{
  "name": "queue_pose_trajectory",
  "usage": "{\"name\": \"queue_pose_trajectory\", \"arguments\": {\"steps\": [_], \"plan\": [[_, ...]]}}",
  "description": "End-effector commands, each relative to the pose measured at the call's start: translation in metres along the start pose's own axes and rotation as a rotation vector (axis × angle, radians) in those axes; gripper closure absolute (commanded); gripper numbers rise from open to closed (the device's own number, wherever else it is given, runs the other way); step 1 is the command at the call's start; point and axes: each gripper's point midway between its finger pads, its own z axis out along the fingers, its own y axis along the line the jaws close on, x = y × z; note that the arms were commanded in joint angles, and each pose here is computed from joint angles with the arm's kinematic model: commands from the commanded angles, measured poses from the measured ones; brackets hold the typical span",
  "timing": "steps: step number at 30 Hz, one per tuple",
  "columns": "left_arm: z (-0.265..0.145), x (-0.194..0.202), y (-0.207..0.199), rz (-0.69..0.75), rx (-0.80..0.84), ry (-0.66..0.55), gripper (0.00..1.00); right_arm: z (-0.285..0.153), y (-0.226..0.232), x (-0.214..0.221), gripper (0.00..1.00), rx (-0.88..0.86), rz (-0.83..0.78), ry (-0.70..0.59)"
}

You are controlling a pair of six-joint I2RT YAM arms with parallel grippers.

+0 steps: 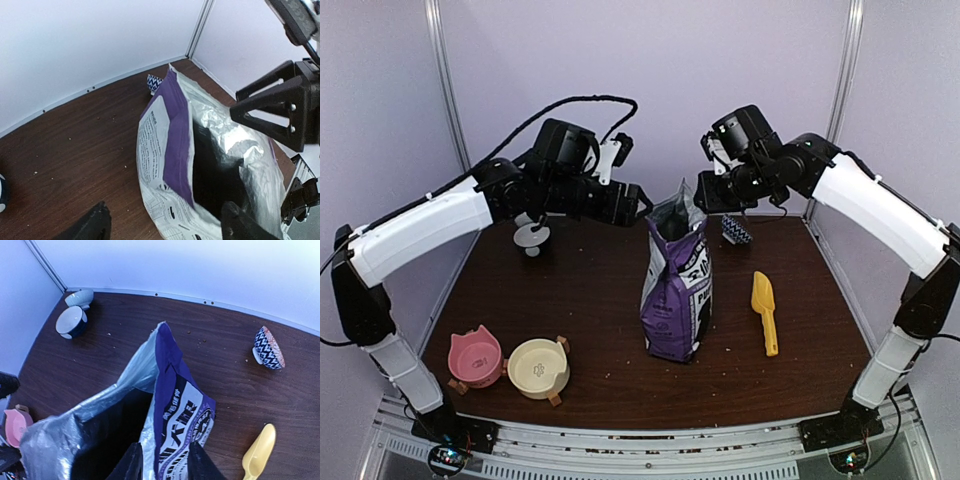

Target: Serve the pet food

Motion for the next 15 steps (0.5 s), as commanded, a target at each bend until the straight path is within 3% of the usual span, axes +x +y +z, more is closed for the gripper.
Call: {"name": "queue_pose_trajectory", "arguments": {"steps": [1,3,6,10,15], "plan": [[-0.057,-0.003,0.013,-0.055,-0.034,-0.089,0.15,-0.039,0.005,-0.026,0.47,-0.092,0.035,-0.106],[-0.075,0.022,0.025,-0.107,-0.07,-0.066,0.12,-0.049,0.004,-0.025,0.3,-0.112,0.043,-0.117],[-0.091,0.081,0.042,-0.208,-0.101,0.025,0.1,-0.064,0.001,-0.021,0.18,-0.137,0.057,-0.137],[-0.104,0.157,0.049,-0.343,-0.095,0.166,0.1,-0.075,-0.008,-0.01,0.08,-0.138,0.083,-0.156],[-0.099,0.235,0.053,-0.492,-0.114,0.325,0.1,-0.073,-0.02,0.01,0.05,-0.12,0.118,-0.149]]}}
